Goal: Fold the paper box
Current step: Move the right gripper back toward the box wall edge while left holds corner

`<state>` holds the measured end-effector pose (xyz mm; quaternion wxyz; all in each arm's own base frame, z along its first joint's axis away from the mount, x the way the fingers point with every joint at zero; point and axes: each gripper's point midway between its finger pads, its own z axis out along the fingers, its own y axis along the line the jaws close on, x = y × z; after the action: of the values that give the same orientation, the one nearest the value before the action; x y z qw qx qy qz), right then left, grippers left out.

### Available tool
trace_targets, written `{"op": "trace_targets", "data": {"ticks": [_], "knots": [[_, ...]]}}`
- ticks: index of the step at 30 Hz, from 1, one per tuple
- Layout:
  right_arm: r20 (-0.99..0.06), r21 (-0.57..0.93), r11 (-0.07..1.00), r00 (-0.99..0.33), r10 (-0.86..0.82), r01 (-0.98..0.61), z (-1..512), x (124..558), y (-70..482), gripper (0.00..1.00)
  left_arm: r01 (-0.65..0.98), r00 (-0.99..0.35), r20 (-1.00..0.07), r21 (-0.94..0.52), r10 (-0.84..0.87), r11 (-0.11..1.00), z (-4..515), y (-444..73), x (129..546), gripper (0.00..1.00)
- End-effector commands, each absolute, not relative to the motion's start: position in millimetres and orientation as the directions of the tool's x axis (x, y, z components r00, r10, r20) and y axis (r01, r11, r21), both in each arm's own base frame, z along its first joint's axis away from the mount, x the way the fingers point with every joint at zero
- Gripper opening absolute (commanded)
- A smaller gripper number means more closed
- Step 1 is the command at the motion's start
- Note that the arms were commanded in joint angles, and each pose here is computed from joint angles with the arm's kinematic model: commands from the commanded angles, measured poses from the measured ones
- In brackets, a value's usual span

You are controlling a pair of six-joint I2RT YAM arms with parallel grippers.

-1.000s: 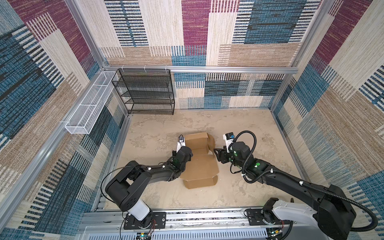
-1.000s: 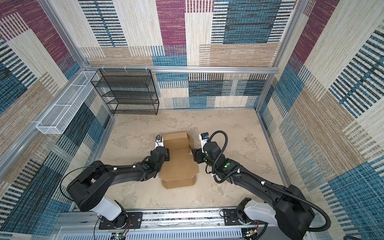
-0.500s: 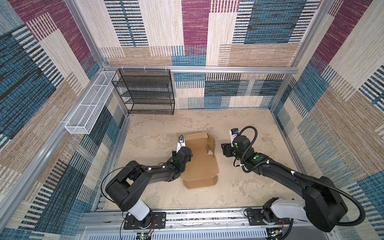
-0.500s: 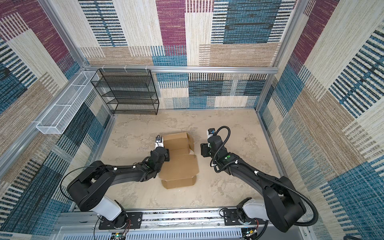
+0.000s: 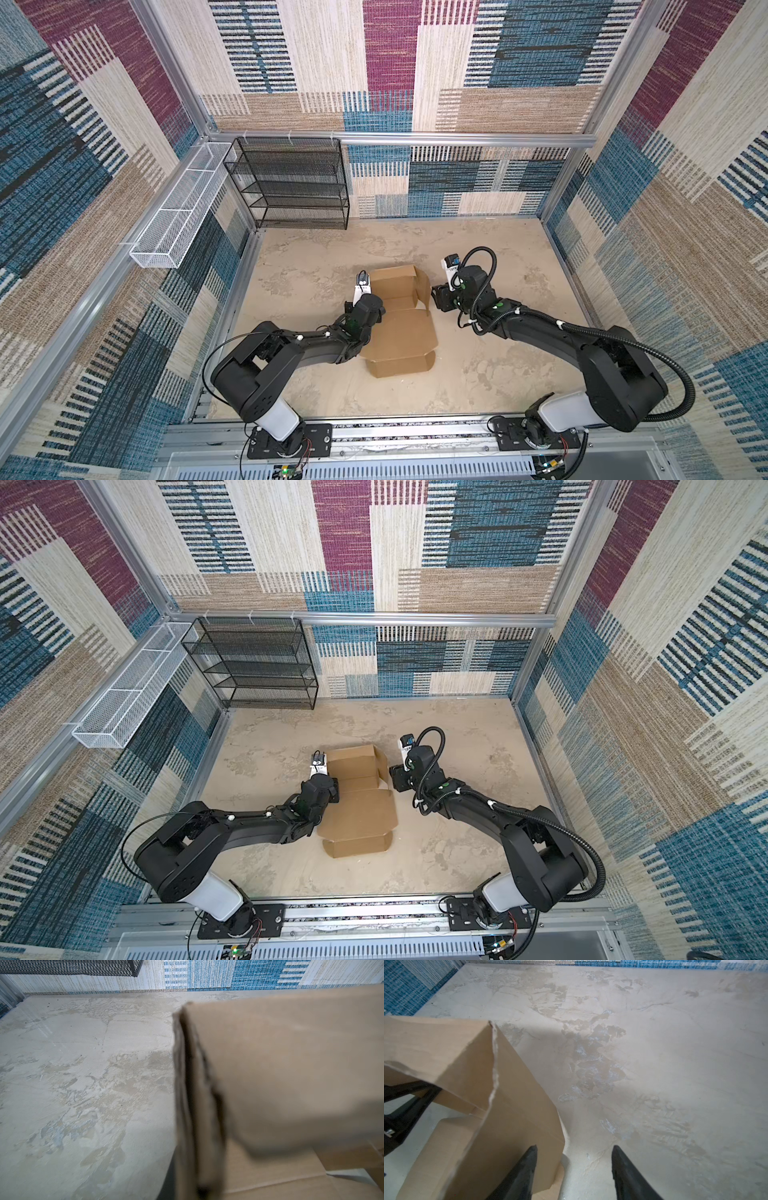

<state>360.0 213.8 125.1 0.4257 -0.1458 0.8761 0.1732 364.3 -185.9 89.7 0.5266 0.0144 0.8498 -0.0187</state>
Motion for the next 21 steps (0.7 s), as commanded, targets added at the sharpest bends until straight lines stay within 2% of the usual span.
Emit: {"op": "trace_targets", "data": {"ticks": [1, 10, 21], "knots": [[-0.826, 0.197, 0.855, -0.551, -0.118, -0.479, 138.0, 360.4, 230.0, 0.58, 0.065, -0.484, -0.874, 0.022, 0.051, 0.998, 77.6, -184.4, 358.6, 0.0], [-0.827, 0.181, 0.814, -0.534, -0.177, -0.552, 135.5, 349.9, 252.2, 0.58, 0.068, -0.488, -0.871, 0.023, 0.053, 0.997, 75.6, -186.5, 358.5, 0.0], [-0.842, 0.167, 0.821, -0.512, -0.17, -0.547, 131.8, 361.9, 266.2, 0.57, 0.082, -0.484, -0.873, 0.016, 0.054, 0.996, 75.1, -189.8, 357.0, 0.0]]}}
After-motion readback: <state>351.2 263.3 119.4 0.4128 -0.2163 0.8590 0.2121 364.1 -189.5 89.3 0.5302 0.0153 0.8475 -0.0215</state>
